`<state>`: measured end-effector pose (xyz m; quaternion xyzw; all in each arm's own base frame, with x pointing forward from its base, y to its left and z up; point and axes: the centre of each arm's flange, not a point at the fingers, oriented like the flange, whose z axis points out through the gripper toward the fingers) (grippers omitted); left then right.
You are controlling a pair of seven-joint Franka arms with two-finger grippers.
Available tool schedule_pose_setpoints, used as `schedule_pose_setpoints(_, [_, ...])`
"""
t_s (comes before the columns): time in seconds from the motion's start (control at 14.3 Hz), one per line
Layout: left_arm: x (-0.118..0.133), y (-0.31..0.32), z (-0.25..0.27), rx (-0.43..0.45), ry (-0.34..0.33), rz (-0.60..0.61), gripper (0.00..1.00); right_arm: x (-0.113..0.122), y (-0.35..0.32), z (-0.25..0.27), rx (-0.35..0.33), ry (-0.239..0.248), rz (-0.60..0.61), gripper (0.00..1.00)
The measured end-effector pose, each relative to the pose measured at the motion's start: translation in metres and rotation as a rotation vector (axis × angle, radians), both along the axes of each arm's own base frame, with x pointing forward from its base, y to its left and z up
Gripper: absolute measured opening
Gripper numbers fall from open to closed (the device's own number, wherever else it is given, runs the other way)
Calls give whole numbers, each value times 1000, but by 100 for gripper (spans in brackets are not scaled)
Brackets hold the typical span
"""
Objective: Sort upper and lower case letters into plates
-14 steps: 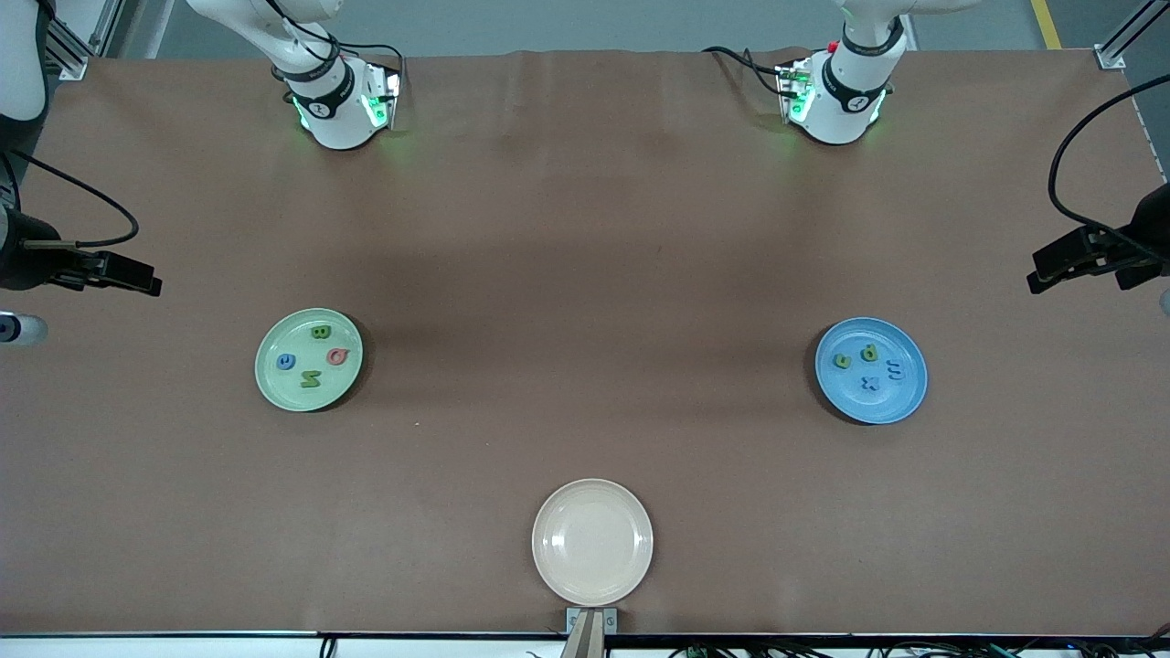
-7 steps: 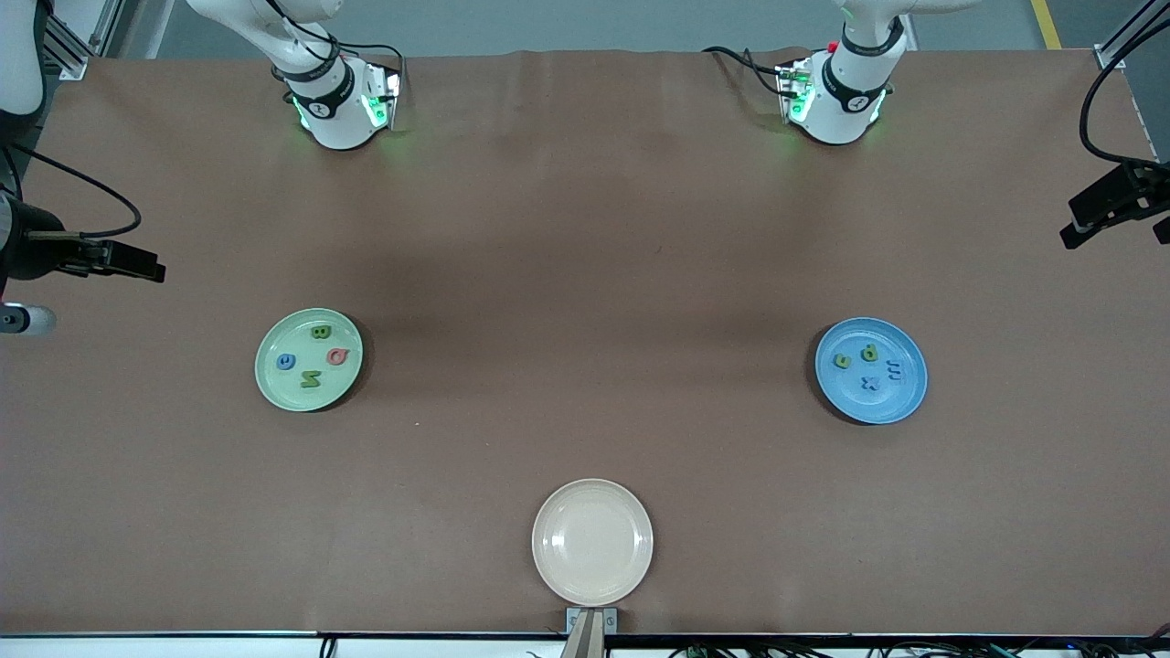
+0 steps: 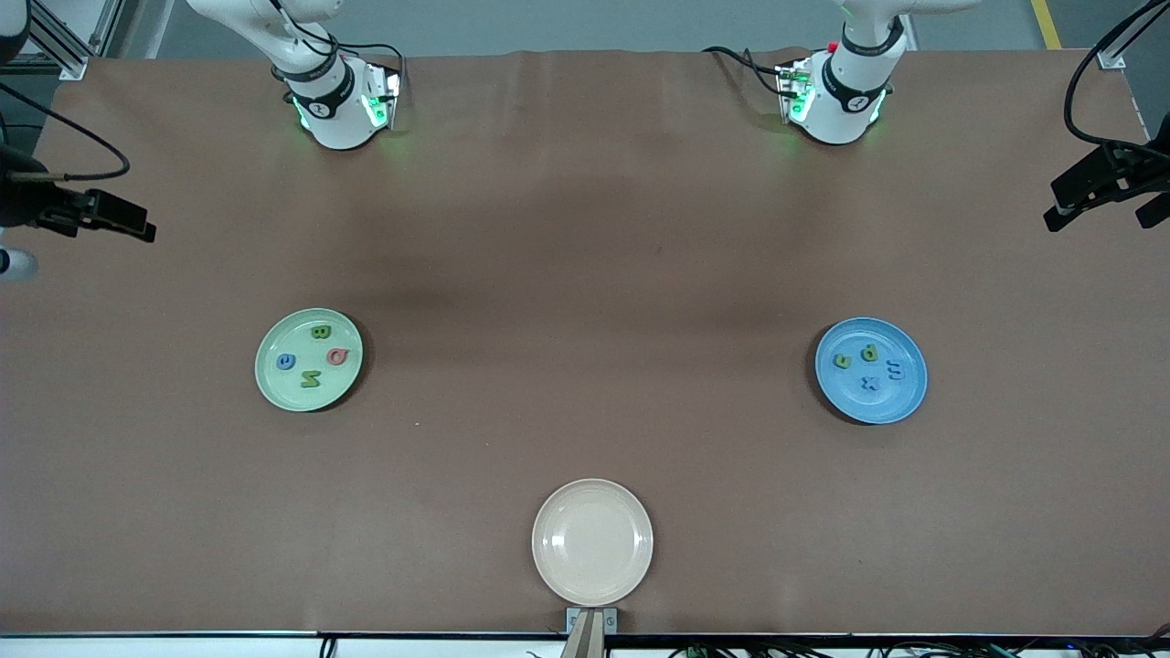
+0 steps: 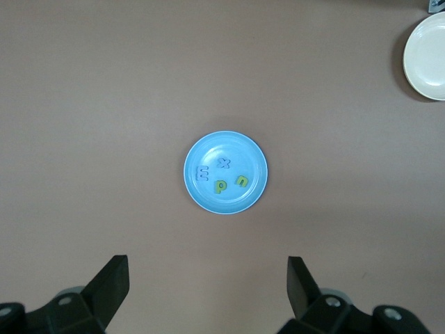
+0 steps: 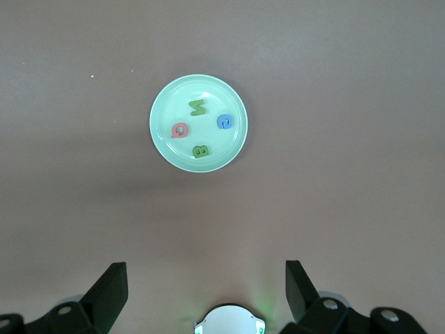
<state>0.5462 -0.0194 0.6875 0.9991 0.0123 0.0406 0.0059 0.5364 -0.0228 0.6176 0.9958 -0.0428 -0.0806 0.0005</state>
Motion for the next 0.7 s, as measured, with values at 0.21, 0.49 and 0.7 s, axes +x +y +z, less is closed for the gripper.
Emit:
schedule_pose_setpoints(0.21, [0, 3, -1, 0, 3, 5, 100, -17, 1, 17, 0, -27, 0, 100])
schedule_pose_setpoints(0.49, [-1, 5, -5, 1, 22, 9, 100, -25, 1, 25, 2, -39, 1, 100])
schedule_pose_setpoints(0.7, [3, 2, -20, -2, 63, 3, 100, -25, 4, 28, 4, -53, 5, 100])
